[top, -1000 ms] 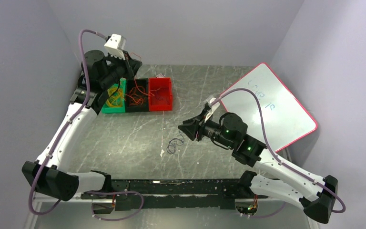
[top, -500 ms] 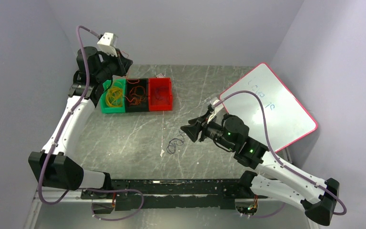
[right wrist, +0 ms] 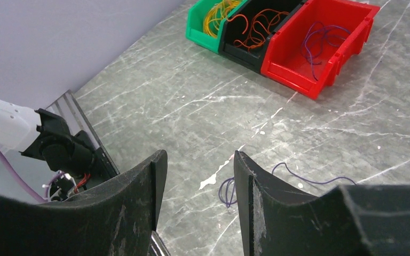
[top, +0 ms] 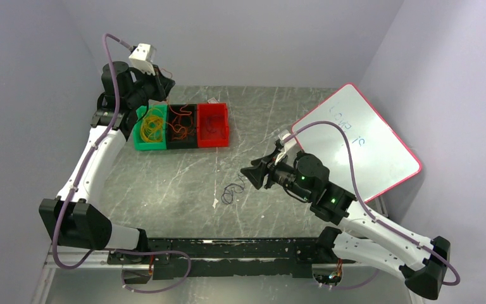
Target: Untangle the cables
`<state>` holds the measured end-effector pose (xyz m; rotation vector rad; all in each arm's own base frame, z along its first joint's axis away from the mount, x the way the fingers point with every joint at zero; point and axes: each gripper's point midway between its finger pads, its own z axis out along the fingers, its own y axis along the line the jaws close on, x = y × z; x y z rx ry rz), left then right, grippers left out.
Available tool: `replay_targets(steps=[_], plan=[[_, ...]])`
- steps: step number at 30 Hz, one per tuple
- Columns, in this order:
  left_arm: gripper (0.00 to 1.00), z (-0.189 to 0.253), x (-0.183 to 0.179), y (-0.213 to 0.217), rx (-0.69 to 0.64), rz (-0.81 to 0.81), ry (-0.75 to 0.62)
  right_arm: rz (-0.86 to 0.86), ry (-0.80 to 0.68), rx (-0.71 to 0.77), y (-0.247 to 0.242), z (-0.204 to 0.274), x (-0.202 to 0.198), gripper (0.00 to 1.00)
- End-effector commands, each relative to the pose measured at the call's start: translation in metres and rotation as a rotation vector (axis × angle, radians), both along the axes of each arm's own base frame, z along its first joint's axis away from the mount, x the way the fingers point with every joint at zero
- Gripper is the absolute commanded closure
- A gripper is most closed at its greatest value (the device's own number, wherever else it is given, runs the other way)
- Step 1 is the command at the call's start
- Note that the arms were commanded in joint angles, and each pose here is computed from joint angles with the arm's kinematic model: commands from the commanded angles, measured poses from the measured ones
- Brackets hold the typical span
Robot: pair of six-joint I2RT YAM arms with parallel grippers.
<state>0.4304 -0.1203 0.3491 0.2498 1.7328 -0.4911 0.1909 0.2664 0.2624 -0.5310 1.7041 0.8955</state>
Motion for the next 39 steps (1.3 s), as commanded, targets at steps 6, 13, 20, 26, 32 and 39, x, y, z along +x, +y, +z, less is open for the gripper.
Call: replay_targets(steps=[6, 13, 20, 26, 32, 39], plan=[[0.93, -0.007, 0.002, 0.006, 0.016, 0.016, -0.005, -0.001, 0.007, -0.016, 0.0, -0.008, 0.0, 0.47], [0.93, -0.023, 0.008, 0.008, 0.026, 0.02, 0.026, -0.006, 0.01, -0.023, -0.001, -0.012, 0.0, 0.47], [0.93, -0.042, 0.016, 0.011, 0.034, 0.041, 0.068, -0.007, 0.014, -0.035, -0.001, -0.016, 0.001, 0.47], [0.93, -0.055, 0.028, 0.016, 0.051, 0.059, 0.095, -0.014, 0.02, -0.042, -0.003, -0.017, 0.001, 0.47], [0.93, -0.061, 0.043, 0.02, 0.056, 0.066, 0.101, -0.013, 0.024, -0.039, -0.003, -0.018, 0.0, 0.47], [0.93, -0.065, 0.062, 0.013, 0.045, 0.025, 0.095, -0.009, 0.033, -0.041, -0.003, -0.021, -0.001, 0.47]])
